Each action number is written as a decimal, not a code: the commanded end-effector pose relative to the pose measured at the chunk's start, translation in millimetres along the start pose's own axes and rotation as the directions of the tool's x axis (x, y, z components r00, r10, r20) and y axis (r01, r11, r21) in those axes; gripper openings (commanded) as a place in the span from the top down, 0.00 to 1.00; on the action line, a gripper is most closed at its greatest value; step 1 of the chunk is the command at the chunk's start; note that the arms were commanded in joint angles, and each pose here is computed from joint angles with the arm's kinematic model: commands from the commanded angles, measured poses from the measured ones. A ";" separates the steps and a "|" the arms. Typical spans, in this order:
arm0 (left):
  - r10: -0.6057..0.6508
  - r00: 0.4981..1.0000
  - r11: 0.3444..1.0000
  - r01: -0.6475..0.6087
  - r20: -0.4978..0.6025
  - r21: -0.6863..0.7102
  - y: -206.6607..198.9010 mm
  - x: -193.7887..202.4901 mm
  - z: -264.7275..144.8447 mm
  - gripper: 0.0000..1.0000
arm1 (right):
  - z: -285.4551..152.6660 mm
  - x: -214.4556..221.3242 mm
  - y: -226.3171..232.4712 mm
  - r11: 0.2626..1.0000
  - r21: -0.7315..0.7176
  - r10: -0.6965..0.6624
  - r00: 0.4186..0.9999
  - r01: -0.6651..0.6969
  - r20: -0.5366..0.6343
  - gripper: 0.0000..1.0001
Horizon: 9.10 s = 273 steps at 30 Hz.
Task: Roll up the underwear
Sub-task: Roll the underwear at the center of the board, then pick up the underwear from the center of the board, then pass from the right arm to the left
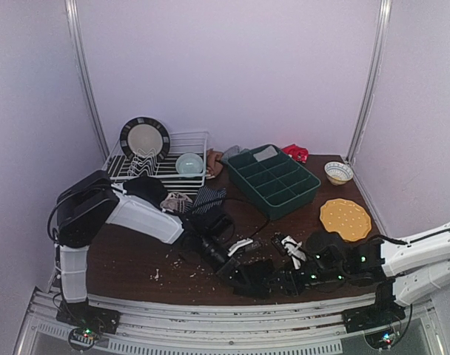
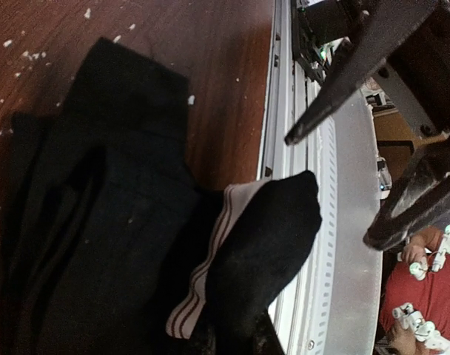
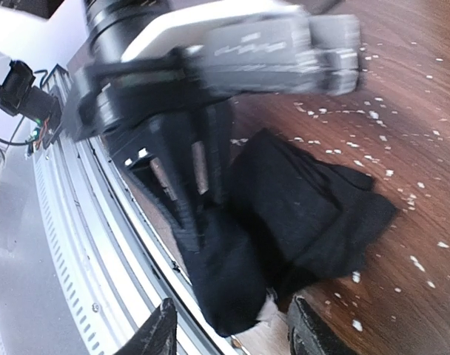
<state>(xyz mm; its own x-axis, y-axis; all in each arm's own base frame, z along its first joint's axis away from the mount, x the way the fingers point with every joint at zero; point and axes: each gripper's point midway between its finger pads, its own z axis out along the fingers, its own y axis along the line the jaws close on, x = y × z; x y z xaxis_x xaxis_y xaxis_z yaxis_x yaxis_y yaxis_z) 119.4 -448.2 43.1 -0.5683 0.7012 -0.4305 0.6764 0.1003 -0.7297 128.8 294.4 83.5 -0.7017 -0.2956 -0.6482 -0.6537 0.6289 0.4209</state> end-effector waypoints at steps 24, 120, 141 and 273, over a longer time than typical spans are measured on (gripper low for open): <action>-0.320 0.945 0.904 0.327 0.069 -0.275 76.5 19.7 -23.6 0.28 | 52.4 37.1 -21.6 0.977 0.209 0.084 0.984 -0.050 -0.155 0.97; 0.315 0.930 0.945 -0.289 -0.192 0.150 11.4 9.7 1.4 1.00 | -1.9 7.7 3.8 0.974 0.120 -0.202 0.977 0.193 0.064 0.54; -0.018 0.938 0.981 0.084 -0.345 0.177 67.3 18.5 2.4 1.00 | 41.6 3.6 -7.8 0.938 0.137 -0.295 0.942 0.317 -0.161 0.50; -0.173 0.846 0.757 0.442 0.505 -0.481 20.3 -37.2 -113.3 1.00 | -83.1 -104.8 -137.7 0.659 0.381 0.459 0.748 -0.648 0.479 0.14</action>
<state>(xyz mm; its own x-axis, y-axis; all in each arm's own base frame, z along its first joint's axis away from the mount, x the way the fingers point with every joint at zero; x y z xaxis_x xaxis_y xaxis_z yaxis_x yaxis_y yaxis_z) 219.2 -410.9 72.6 -0.9024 0.0429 -0.4288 0.3174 0.7392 -0.5940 240.9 210.0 153.8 -0.7248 0.3636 -0.5852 -0.0137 0.8416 0.5399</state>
